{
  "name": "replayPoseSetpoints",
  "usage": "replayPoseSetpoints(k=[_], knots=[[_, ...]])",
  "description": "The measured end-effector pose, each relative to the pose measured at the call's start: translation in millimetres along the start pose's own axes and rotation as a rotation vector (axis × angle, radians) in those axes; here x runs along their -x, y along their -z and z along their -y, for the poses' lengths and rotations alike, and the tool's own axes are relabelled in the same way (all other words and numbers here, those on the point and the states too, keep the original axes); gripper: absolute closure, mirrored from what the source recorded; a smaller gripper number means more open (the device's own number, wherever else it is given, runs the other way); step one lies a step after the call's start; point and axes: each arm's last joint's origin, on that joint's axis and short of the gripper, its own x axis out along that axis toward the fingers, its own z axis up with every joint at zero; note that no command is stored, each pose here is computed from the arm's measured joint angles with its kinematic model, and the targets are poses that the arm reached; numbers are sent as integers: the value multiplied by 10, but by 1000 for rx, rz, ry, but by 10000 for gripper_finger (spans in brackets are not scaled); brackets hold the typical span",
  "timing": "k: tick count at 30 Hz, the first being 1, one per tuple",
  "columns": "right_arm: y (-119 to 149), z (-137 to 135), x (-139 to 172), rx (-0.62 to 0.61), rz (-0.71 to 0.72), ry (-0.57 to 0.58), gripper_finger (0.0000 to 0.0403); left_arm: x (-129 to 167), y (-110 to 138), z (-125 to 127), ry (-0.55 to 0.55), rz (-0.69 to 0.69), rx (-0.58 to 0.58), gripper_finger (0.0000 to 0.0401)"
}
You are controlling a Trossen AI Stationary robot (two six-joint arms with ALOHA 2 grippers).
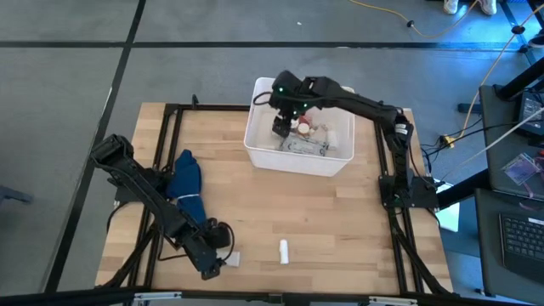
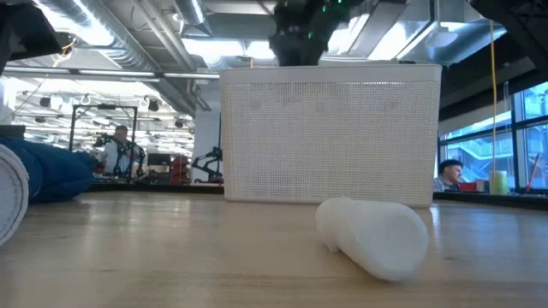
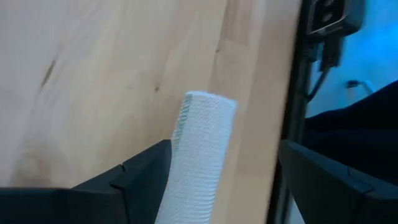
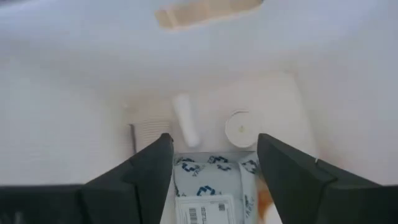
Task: Pick & place medical supplies in basket/bin
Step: Put the bandage in the white bin
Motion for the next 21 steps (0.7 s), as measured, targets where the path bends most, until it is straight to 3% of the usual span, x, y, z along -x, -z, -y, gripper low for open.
replayPoseSetpoints(k=[6,10,15,18,21], knots=[[-202,-358,489,97,106,-89,169,2,-54,48,33,79,2,111],[-222,-803,630,161,146,-175,169,5,-101,79,56,141,44,111],[-40,-1441,692,263,73,-262,169,-24,-44,74,55,72,44,111],[90,-1778,693,328,54,-230,169,-108,49,36,-23,23,13,111],[187,-1980,684,335,58,-117,169,-237,140,35,-61,-27,-15,111]])
